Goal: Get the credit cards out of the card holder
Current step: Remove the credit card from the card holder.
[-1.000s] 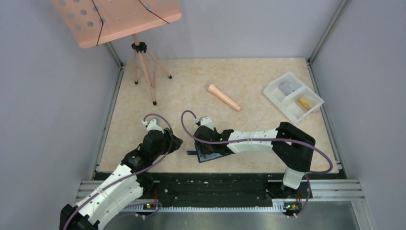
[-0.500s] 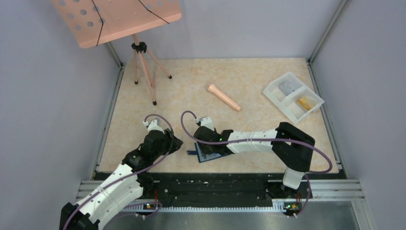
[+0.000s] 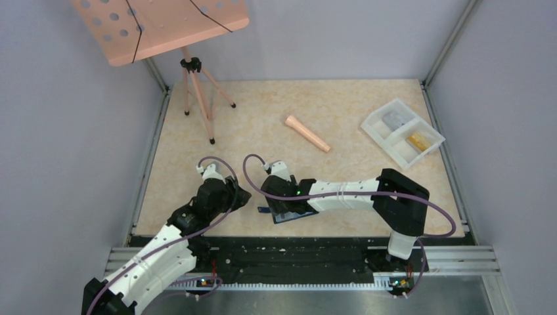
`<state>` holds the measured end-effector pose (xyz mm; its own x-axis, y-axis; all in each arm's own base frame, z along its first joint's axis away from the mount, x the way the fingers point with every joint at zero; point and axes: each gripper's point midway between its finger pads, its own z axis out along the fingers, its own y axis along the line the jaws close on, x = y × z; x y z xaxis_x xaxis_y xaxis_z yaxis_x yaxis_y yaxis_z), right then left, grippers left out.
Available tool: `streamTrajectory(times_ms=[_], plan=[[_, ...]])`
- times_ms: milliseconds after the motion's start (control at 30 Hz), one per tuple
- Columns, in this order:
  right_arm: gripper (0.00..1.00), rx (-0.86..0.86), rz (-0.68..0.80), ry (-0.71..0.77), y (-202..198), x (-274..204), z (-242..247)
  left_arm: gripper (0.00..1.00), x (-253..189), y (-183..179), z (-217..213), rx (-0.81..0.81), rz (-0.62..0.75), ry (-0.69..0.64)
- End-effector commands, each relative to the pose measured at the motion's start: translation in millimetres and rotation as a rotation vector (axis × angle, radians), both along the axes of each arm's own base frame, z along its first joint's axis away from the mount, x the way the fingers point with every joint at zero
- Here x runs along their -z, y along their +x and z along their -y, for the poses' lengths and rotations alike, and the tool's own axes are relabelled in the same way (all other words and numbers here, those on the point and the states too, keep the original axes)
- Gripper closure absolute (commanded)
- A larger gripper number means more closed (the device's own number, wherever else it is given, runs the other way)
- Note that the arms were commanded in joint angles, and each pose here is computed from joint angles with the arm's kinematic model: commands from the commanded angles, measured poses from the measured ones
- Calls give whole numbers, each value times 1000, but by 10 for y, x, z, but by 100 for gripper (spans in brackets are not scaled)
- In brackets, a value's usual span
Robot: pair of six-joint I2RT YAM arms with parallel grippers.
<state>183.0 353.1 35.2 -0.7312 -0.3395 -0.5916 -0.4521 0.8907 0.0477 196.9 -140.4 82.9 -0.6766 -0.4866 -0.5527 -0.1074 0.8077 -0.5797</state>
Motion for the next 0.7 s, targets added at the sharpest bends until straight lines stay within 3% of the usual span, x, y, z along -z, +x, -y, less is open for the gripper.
streamTrajectory(times_ms=[0,233,667], plan=[[37,11,32,-26,30,-44,-87,51,-72,29,22,8,34,-16],[38,14,35,-54,18,9,-64,51,-85,14,18,10,39,-21],[50,26,43,-38,26,-30,-62,52,-91,-11,6,11,40,-25]])
